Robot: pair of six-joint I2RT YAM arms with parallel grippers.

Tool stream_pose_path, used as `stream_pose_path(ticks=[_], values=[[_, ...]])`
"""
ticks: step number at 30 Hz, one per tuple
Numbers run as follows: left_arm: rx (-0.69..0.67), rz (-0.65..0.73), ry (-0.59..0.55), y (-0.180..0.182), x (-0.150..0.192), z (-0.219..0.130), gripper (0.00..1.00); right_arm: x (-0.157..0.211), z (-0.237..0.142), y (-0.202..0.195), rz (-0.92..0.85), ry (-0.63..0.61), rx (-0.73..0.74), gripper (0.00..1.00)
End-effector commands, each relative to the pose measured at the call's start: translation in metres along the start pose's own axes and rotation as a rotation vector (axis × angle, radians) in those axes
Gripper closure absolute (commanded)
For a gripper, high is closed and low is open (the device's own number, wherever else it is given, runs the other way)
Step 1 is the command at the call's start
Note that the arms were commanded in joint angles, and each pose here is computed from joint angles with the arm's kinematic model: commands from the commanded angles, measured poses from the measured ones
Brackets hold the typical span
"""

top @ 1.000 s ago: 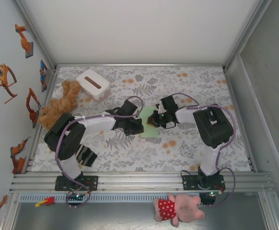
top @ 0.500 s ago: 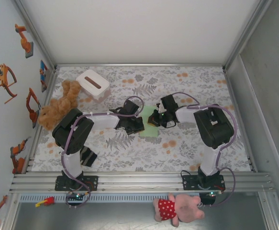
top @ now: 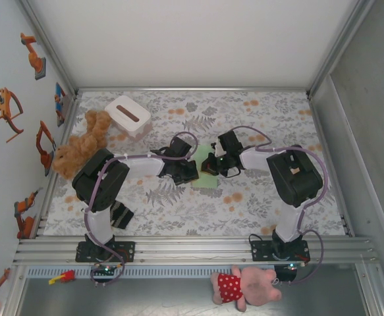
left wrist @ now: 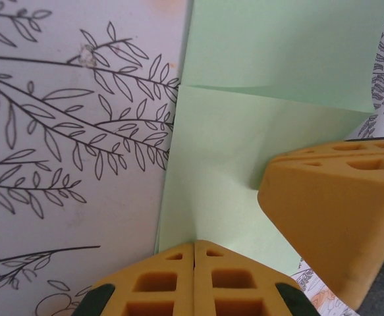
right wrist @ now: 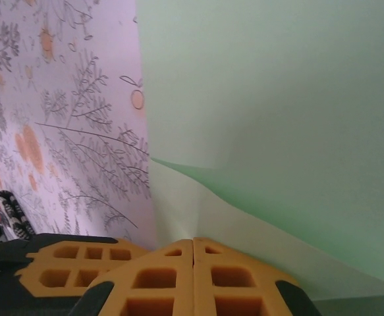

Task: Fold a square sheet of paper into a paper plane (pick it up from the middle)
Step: Fold the triangle a second time at the center of the table.

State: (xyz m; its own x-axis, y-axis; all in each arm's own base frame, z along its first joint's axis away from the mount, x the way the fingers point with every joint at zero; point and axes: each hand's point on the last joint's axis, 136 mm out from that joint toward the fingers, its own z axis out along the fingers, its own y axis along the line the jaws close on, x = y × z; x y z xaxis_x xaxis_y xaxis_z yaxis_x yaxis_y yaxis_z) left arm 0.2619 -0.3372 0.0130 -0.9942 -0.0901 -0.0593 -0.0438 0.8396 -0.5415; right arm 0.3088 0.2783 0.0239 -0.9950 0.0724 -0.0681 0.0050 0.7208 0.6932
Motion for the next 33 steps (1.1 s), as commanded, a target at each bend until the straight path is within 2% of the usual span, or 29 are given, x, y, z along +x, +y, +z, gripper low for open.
stream_pose_path(ticks=[1, 8, 11, 14, 19, 24, 27, 31, 33], values=[[-0.142, -0.073, 0.065, 0.037, 0.017, 0.01, 1.0, 0.006, 0.005, -0.02, -0.001, 0.022, 0.07, 1.0], [-0.236, -0.128, 0.101, 0.064, 0.032, 0.011, 1.0, -0.021, -0.018, -0.057, 0.074, -0.094, 0.078, 1.0], [-0.239, -0.127, 0.106, 0.066, 0.034, 0.011, 1.0, -0.039, -0.035, -0.074, 0.14, -0.159, 0.079, 1.0], [-0.227, -0.118, 0.106, 0.062, 0.032, 0.01, 1.0, -0.051, -0.049, -0.076, 0.151, -0.204, 0.084, 1.0], [-0.128, -0.041, 0.055, 0.019, 0.008, 0.0, 0.95, -0.052, -0.067, -0.058, 0.119, -0.238, 0.079, 1.0], [0.052, 0.022, -0.047, -0.043, -0.024, -0.021, 0.83, -0.044, -0.087, -0.049, 0.111, -0.269, 0.102, 1.0], [0.095, 0.025, -0.083, -0.052, -0.033, -0.024, 0.74, -0.035, -0.092, -0.043, 0.117, -0.258, 0.102, 0.91], [0.107, -0.001, -0.106, -0.046, -0.044, -0.019, 0.68, -0.022, -0.085, -0.036, 0.135, -0.223, 0.083, 0.77], [0.112, -0.017, -0.108, -0.042, -0.049, -0.016, 0.67, -0.016, -0.078, -0.033, 0.148, -0.208, 0.079, 0.64]])
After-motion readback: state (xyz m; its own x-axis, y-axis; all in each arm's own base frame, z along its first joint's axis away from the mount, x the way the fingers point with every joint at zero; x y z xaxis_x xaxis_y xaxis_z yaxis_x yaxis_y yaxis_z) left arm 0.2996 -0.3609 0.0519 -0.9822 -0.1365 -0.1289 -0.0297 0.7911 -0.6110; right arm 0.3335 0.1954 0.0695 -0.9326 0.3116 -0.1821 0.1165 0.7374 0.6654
